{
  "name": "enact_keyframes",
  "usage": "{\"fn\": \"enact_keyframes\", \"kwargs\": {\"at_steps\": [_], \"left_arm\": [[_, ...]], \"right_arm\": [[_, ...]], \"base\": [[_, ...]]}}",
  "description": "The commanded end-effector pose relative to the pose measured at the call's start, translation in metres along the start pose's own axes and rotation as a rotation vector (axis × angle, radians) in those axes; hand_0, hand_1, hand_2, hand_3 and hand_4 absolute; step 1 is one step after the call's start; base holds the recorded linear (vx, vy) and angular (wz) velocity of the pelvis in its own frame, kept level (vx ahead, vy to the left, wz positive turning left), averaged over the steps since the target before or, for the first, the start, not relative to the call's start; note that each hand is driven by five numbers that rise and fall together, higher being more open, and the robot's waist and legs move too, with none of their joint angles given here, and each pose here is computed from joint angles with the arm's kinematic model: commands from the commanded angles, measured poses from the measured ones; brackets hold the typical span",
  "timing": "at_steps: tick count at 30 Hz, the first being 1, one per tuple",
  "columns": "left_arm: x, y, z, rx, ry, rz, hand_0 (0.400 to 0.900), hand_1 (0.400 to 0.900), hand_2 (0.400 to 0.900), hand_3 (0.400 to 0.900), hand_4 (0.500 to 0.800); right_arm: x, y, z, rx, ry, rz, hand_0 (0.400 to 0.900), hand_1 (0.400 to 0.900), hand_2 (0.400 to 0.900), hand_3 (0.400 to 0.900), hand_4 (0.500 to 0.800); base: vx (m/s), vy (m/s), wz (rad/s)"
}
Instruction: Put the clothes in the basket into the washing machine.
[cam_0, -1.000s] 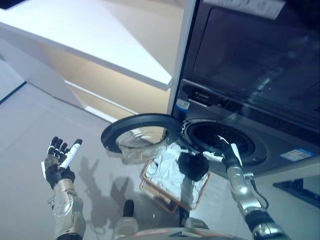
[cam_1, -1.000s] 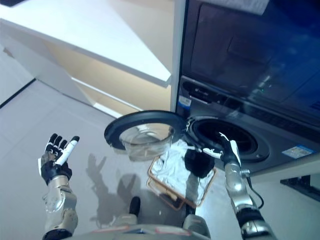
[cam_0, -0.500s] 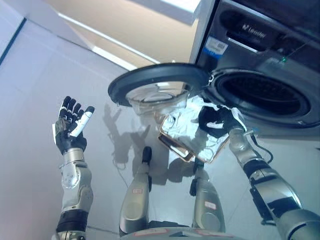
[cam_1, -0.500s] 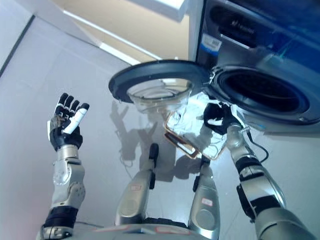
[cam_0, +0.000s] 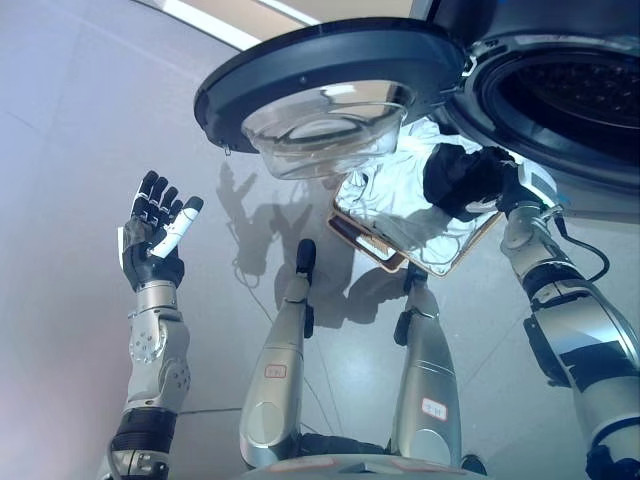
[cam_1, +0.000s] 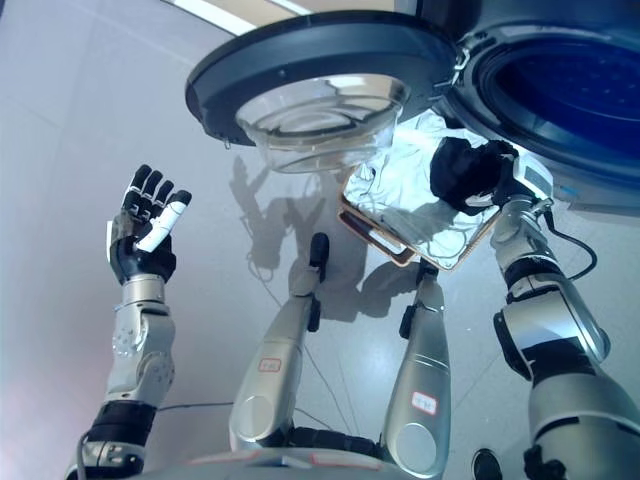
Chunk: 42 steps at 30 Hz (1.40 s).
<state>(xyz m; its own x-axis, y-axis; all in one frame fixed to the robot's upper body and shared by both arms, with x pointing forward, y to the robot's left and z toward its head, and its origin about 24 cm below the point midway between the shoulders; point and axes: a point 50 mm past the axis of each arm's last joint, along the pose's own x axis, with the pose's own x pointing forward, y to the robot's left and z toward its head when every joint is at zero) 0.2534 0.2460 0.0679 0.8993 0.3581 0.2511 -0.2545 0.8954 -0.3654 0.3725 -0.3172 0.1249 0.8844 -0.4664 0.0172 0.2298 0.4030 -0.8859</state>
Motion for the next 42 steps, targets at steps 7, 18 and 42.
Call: {"fn": "enact_keyframes", "kwargs": {"at_steps": [7,18,42], "left_arm": [[0.004,-0.009,0.057,-0.041,-0.288,-0.045,0.900,0.900,0.900,0.900,0.800],[-0.001,-0.027,0.091,-0.063,-0.451,-0.122,0.900,0.900,0.900,0.900,0.800],[0.017,-0.025,0.087,-0.079,-0.467,-0.059,0.900,0.900,0.900,0.900,0.800]], "right_arm": [[0.014,-0.081,0.010,-0.005,-0.052,-0.278,0.900,0.900,0.900,0.900,0.800],[0.015,-0.103,0.022,0.032,-0.111,-0.357,0.900,0.900,0.900,0.900,0.800],[0.011,-0.098,0.040,0.417,-0.190,-0.381,0.400,0.400,0.400,0.400,0.500]], "base": [[-0.015,-0.006,0.01],[-0.033,0.003,0.03],[0.003,0.009,-0.03]]}}
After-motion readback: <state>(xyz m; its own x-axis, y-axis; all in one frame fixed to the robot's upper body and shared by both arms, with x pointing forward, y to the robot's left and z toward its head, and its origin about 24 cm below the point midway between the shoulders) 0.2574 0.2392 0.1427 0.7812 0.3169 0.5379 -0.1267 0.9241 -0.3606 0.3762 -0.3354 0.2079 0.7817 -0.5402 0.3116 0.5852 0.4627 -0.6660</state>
